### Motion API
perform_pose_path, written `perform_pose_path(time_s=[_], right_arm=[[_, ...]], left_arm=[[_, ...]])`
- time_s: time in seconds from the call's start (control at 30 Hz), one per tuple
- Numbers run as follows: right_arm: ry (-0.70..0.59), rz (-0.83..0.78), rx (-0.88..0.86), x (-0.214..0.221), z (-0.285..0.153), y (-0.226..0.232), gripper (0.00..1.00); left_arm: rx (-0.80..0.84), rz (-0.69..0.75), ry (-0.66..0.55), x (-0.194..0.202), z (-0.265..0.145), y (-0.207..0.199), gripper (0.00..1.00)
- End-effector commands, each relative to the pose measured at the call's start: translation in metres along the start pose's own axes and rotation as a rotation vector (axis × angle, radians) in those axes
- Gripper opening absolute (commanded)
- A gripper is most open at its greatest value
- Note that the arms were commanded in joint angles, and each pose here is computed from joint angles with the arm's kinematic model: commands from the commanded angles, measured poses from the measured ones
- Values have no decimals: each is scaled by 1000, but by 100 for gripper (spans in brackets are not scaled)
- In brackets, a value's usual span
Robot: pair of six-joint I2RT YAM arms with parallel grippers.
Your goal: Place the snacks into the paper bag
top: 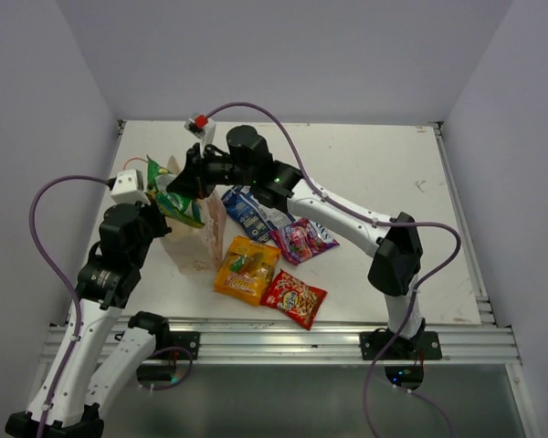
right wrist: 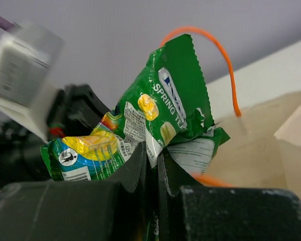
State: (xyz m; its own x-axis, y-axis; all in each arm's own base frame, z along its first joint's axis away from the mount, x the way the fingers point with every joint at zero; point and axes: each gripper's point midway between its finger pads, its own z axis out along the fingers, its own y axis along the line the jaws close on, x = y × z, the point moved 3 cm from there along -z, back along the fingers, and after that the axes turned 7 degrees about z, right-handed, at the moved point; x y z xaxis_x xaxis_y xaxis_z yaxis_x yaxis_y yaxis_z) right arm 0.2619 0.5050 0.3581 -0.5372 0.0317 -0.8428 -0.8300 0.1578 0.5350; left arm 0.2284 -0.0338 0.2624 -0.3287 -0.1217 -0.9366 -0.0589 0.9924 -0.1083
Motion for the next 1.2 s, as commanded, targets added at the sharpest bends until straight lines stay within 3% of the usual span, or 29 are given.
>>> perform_pose_path(time_s=[0.0, 0.2, 0.53, 0.87, 1.07, 1.17], right_arm=[[51, -12, 24, 22, 3, -6, 4], [31, -24, 75, 18, 9, -17, 4], [-118, -34, 114, -41, 15, -1, 2], [-102, -18, 168, -22, 28, -25, 2], [-50, -77, 222, -11, 11, -17, 4], [-27, -110, 255, -5, 1, -15, 14]], left_arm=[[45, 18, -31, -7, 0, -7, 0], [43, 17, -36, -7, -1, -6, 0], [49, 19, -35, -7, -1, -7, 0], [53, 20, -41, -7, -1, -7, 0], [54, 20, -43, -7, -2, -7, 0], [55, 20, -42, -7, -2, -7, 0]])
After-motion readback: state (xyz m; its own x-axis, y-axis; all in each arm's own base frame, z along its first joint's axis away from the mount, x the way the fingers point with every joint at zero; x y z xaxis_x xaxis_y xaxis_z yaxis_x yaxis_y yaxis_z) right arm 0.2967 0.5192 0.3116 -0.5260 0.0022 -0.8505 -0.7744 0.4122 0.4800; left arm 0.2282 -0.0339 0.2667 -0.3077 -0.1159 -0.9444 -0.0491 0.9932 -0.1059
